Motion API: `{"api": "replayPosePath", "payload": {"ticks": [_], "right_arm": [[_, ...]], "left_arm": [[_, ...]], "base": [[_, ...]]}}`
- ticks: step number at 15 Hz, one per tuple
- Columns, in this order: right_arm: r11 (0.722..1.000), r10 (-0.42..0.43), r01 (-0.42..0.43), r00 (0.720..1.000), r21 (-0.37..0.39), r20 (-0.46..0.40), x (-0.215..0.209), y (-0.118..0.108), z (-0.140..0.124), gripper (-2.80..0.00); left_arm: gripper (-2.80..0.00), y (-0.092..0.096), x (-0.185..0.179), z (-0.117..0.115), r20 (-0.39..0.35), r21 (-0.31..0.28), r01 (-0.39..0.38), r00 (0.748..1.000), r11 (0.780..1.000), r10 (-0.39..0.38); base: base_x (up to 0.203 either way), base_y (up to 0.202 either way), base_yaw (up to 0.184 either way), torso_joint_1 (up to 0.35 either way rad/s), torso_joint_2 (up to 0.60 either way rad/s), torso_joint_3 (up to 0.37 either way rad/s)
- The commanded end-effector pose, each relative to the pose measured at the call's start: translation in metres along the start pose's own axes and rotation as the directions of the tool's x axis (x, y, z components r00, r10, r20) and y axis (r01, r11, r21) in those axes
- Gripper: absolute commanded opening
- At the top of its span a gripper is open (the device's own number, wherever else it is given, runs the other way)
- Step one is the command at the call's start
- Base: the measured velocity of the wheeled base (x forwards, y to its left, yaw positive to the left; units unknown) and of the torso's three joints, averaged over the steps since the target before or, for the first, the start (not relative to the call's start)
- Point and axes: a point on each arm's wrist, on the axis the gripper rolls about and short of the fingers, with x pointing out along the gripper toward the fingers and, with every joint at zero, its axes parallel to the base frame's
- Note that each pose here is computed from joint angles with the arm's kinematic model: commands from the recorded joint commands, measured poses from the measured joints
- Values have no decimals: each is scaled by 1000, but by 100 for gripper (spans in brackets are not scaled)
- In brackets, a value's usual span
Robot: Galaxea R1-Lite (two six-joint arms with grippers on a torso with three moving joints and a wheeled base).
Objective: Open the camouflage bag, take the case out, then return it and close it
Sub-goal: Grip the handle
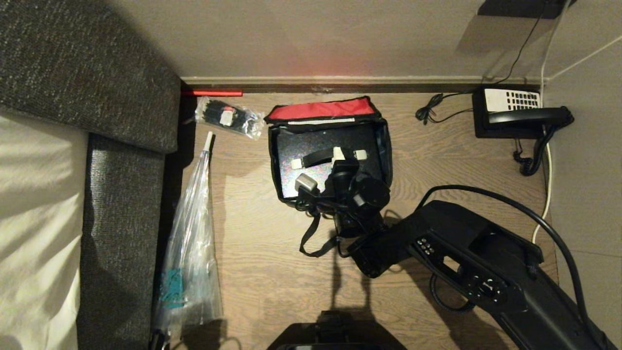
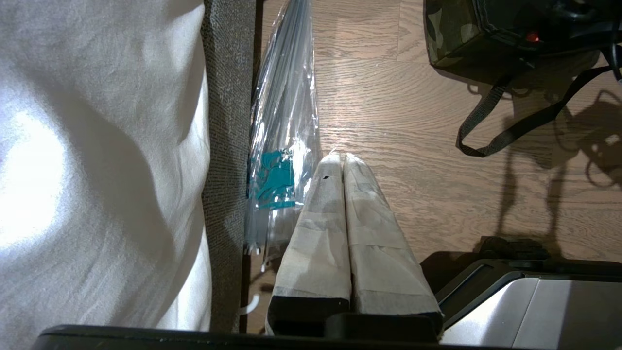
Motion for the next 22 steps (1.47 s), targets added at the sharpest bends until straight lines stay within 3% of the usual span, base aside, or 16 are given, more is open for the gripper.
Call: {"api": "replayPosePath", "payload": {"ticks": [1,22], "right_arm": [[1000,-29,29,1000,11,4,1,-18,4,-280],[997,-35,38,999,74,-41,5,-46,-8,-280]], "left_arm": [[-280,0,0,0,-2,-1,0,1000,1000,0],[-280,0,0,0,-2,-1,0,1000,1000,0]], "base": [[0,0,0,0,0,0],[0,0,0,0,0,0]]}}
